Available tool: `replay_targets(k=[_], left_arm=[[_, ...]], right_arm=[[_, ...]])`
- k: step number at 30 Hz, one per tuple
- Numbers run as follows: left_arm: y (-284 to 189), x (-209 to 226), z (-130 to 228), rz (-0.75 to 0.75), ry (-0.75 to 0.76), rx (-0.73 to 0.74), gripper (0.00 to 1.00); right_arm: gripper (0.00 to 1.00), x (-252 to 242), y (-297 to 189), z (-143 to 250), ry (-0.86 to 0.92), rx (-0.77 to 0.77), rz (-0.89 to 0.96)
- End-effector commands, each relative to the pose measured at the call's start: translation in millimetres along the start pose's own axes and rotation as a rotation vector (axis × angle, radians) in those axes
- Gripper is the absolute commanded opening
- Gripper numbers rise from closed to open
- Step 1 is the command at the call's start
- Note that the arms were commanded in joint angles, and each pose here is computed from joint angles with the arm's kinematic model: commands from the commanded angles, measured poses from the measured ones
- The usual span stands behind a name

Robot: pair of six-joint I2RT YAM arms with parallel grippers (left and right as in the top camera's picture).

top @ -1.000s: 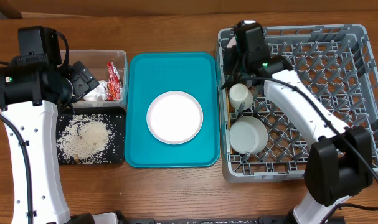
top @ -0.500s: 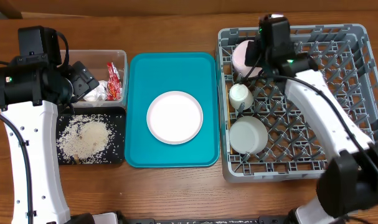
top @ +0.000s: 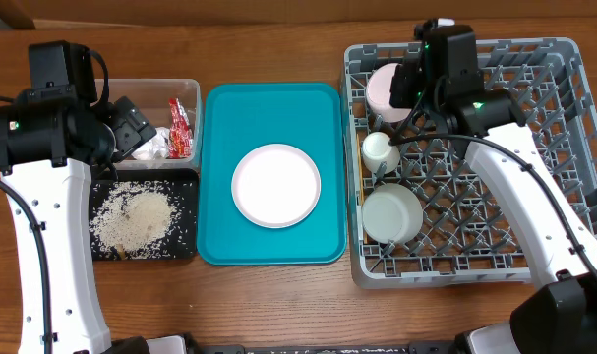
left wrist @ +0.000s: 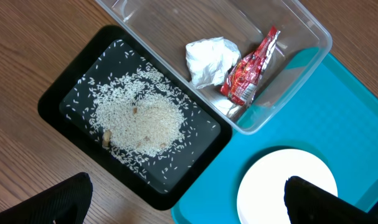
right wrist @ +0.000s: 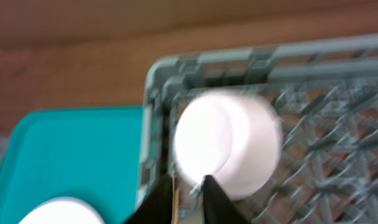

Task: Sort waste into correct bins and load items into the dishwasher
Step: 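Move the right gripper back over the teal tray to the pink plate, then lower the right gripper onto the pink plate rim and close it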

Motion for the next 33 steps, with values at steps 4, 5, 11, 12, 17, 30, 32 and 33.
replay_targets(k=[4, 5, 11, 12, 17, 30, 32, 33], left_arm=[[0.0, -0.1, -0.6, -0.002, 0.012, -0.003, 1.00], [0.0, -0.1, -0.6, -0.002, 0.012, -0.003, 1.00], [0.0, -0.1, -0.6, -0.002, 0.012, -0.003, 1.00], [-0.1, -0.2, -0.7, -0.001, 0.012, -0.003, 1.00], [-0.1, -0.1, -0.7, -0.002, 0.012, -0.003, 1.00], [-0.1, -0.1, -0.7, -0.002, 0.012, -0.003, 1.00], [-0.1, -0.1, -0.7, -0.002, 0.012, -0.003, 1.00], [0.0, -0.1, -0.6, -0.002, 0.012, -0.003, 1.00]], right_arm=[[0.28, 66.2, -13.3, 38.0, 0.016, 0.232, -0.396], [0.28, 77.2, -15.4, 45.1, 0.014, 0.261, -0.409], [0.29, 145.5, -30.4, 83.0, -0.039, 0.344, -0.443], [0.29, 152.7, -31.6, 88.2, -0.047, 0.342, -0.423], [0.30, 181.0, -35.1, 115.7, -0.135, 0.289, -0.280], [0.30, 188.0, 1.9, 166.1, -0.228, 0.386, -0.171], [0.31, 188.3, 11.1, 171.9, -0.232, 0.403, -0.158], [0.31, 188.3, 15.2, 174.7, -0.235, 0.412, -0.152]])
Point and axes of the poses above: each gripper's point midway between its finger pads, its own y axis out along the fingers, its own x axis along the line the jaws close on, z = x × y, the point moved 7 cm from there along -y, back along the fingers, and after that the axes turned 4 degrees about -y, right-handed, at the moved point
